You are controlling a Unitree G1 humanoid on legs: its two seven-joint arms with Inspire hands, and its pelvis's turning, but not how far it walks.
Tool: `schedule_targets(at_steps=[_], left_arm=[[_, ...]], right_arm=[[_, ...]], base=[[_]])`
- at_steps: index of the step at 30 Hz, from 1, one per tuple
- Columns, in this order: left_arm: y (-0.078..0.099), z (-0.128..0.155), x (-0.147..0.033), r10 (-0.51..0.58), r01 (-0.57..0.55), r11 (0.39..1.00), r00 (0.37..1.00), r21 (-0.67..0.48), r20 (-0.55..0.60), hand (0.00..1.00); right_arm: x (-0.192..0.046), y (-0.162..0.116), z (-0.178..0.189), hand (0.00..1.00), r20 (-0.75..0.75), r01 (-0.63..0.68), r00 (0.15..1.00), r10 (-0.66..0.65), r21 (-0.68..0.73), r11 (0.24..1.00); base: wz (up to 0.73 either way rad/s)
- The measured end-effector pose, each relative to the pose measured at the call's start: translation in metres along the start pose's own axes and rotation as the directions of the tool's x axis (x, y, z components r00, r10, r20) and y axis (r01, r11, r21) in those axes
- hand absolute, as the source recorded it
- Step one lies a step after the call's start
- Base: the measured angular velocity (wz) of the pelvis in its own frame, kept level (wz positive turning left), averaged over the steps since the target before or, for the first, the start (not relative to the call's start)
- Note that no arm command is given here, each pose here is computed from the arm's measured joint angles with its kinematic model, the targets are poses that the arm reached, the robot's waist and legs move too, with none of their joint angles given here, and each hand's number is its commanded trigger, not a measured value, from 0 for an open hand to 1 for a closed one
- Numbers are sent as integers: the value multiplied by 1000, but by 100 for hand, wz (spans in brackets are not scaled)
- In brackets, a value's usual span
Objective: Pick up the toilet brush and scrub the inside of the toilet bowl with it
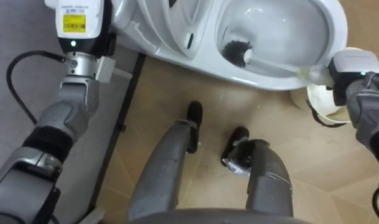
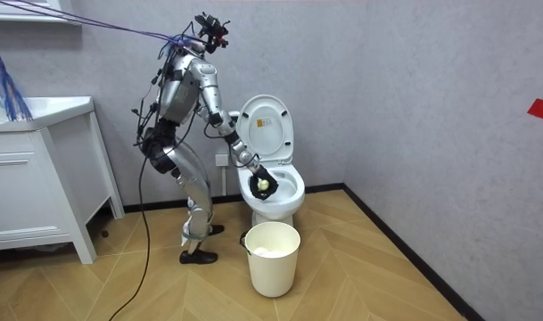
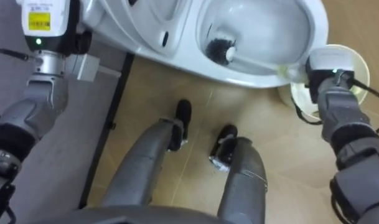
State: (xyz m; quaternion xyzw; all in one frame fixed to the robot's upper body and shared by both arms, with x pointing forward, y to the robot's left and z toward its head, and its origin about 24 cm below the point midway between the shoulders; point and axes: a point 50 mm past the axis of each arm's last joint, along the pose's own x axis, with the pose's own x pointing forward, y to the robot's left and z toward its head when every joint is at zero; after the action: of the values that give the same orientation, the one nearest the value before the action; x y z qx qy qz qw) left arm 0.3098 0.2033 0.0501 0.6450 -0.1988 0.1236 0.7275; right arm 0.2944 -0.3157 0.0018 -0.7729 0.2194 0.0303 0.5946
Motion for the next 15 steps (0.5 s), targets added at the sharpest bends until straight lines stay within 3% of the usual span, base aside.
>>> schedule_targets(at_steps=[8, 12, 15], left_arm=[[17, 4, 15, 99, -98, 995, 993, -12, 57, 0], [22, 1, 16, 137, -137, 991, 989, 1, 58, 0], [26, -4, 16, 146, -148, 989, 988, 19, 58, 0]], right_arm=[[8, -23, -5, 100, -63, 68, 996, -60, 129, 989], [9, -24, -5, 100, -103, 84, 993, -56, 286, 955], [11, -28, -6, 100, -152, 106, 988, -40, 451, 886]], base=[[13], [3], [-3]])
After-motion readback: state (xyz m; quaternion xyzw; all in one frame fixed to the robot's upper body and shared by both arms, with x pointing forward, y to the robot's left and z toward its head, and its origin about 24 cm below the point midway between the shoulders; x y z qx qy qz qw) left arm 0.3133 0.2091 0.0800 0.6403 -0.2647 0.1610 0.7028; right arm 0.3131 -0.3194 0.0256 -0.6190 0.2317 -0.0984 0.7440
